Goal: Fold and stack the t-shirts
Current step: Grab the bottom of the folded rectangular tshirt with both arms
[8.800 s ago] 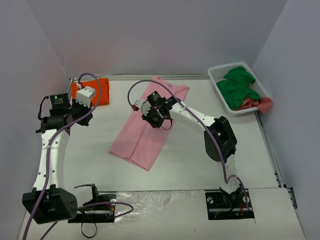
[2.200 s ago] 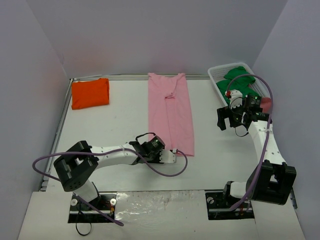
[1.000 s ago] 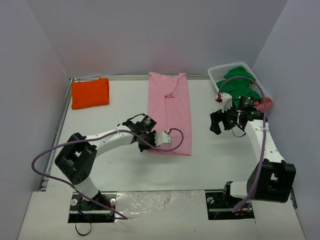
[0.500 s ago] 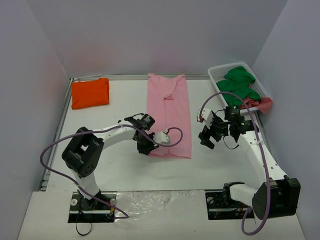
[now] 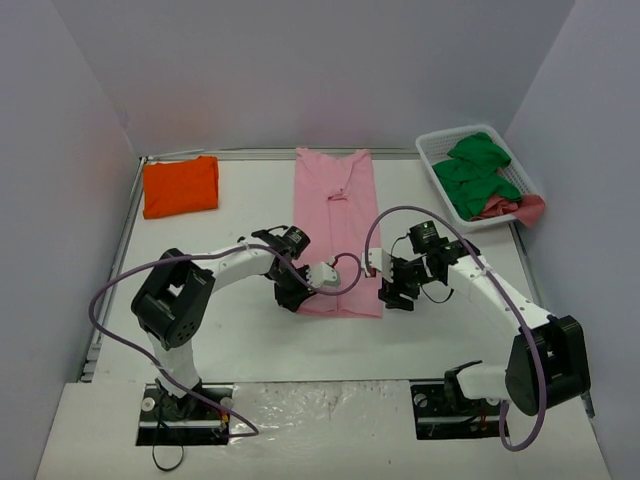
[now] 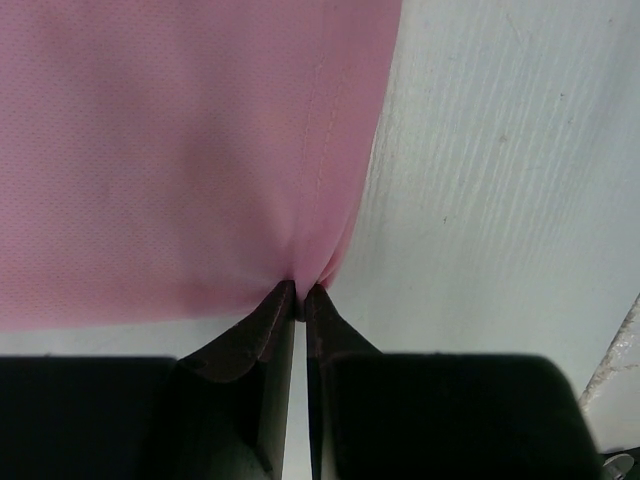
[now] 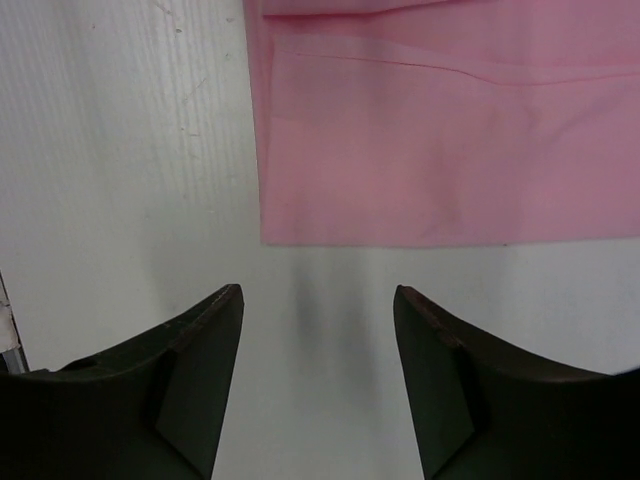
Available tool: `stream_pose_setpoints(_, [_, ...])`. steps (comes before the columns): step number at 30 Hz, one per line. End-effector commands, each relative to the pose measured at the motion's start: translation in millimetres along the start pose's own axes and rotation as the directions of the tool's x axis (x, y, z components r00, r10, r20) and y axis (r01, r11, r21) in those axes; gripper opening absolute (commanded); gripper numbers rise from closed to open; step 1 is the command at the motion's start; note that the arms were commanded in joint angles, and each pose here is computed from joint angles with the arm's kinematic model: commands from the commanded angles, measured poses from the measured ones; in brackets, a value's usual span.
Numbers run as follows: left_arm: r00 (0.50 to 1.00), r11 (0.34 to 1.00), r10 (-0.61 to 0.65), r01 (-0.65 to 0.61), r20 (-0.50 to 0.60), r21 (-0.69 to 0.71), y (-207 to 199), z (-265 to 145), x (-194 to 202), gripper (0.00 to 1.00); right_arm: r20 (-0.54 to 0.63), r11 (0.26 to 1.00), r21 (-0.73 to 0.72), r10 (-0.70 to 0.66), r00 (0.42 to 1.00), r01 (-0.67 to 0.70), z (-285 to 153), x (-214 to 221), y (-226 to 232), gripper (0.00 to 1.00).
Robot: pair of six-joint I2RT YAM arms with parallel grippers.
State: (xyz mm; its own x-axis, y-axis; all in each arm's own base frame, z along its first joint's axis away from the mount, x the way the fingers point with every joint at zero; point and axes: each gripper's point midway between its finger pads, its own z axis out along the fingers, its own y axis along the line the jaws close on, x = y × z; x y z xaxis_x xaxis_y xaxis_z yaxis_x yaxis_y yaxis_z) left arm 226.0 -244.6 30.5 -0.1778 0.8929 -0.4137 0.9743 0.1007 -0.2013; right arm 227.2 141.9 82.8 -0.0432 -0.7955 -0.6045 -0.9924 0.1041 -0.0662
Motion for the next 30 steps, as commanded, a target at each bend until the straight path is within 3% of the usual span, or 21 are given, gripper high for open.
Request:
stream_pose_setpoints(1, [1.000,1.000,-0.018,0.018,0.020,0.024,-1,-8,-6,0.06,-0.033,0.998,-0.064,-0.020,0.999,0.017,8,2,10,0.57])
stream_pose_setpoints(18, [0.995,0.994,-0.072,0.066,0.065,0.093,-1,-4,-8,0.02,-0.076,0.967,-0.252,-0.053,0.996,0.032,50,2,34,0.54])
stream_pose_setpoints(25, [0.988,0.980,-0.114,0.094,0.105,0.174,-7,-7,-10,0.02,0.020,0.971,-0.237,-0.023,1.000,0.027,43,-16,25,0.58])
stream_pose_setpoints(30, [0.987,0.970,-0.117,0.089,0.113,0.227,-13,-7,-10,0.02,0.004,0.975,-0.222,-0.029,1.000,0.029,39,-12,30,0.58])
